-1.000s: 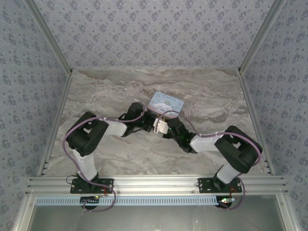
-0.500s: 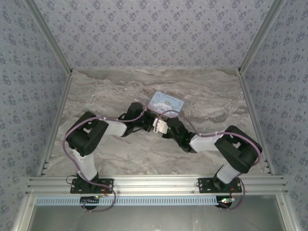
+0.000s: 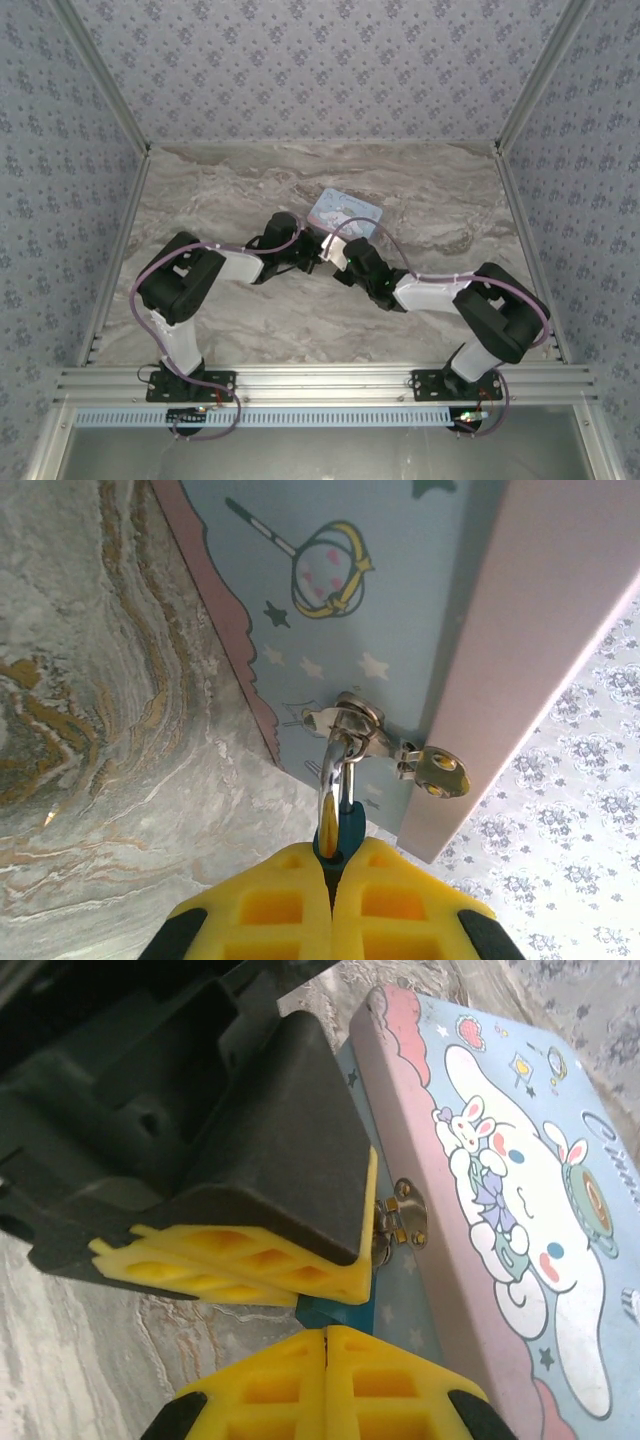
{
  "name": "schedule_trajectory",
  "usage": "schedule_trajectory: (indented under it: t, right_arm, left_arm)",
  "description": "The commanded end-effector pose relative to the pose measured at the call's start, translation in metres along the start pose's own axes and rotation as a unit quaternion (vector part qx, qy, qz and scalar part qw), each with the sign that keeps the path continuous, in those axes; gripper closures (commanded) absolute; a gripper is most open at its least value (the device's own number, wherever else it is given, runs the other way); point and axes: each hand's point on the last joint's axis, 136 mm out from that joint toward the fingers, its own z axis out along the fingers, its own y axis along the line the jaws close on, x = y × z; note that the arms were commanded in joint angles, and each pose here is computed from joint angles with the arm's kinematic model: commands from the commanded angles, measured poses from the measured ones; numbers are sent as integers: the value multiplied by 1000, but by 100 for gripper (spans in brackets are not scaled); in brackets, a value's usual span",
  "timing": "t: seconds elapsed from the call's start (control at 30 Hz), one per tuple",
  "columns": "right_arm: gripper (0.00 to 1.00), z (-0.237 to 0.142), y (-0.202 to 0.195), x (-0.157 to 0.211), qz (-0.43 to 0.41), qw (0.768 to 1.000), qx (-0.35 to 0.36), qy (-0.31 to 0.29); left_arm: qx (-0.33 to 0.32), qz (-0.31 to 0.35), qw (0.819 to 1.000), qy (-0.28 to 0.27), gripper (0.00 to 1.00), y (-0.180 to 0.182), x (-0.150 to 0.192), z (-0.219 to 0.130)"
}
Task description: Unlock the padlock with the key
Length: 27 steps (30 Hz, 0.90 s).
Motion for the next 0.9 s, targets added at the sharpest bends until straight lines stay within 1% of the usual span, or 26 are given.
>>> schedule_trajectory:
  t: [0.0, 0.1, 0.23, 0.3, 0.53, 0.67, 0.83, 0.87]
  right_arm:
    - [100, -4, -5, -10, 93, 996, -11, -14]
    - [100, -4, -2, -8, 138, 990, -30, -19]
    - [100, -6, -4, -3, 209, 976, -51, -23]
    - [100, -7, -6, 2, 249, 967, -59, -21]
    - [100, -14, -16, 15, 365, 925, -92, -43]
    - [100, -15, -17, 18, 410, 903, -116, -46]
    - [100, -12, -16, 21, 459, 877, -138, -37]
    - [100, -11, -16, 23, 466, 873, -138, -34]
  left_arm:
    - [9, 5, 1000, 6, 100, -6, 5, -3]
    - [8, 6, 1000, 6, 100, -6, 4, -3]
    - [6, 7, 1000, 5, 100, -5, 4, -3]
    - [4, 9, 1000, 5, 100, -5, 4, -3]
    - [2, 10, 1000, 4, 100, -6, 4, -2]
    - [3, 12, 1000, 6, 100, -8, 4, -1]
    - [2, 14, 1000, 6, 100, -9, 5, 0]
    - [1, 15, 1000, 6, 98, -9, 5, 0]
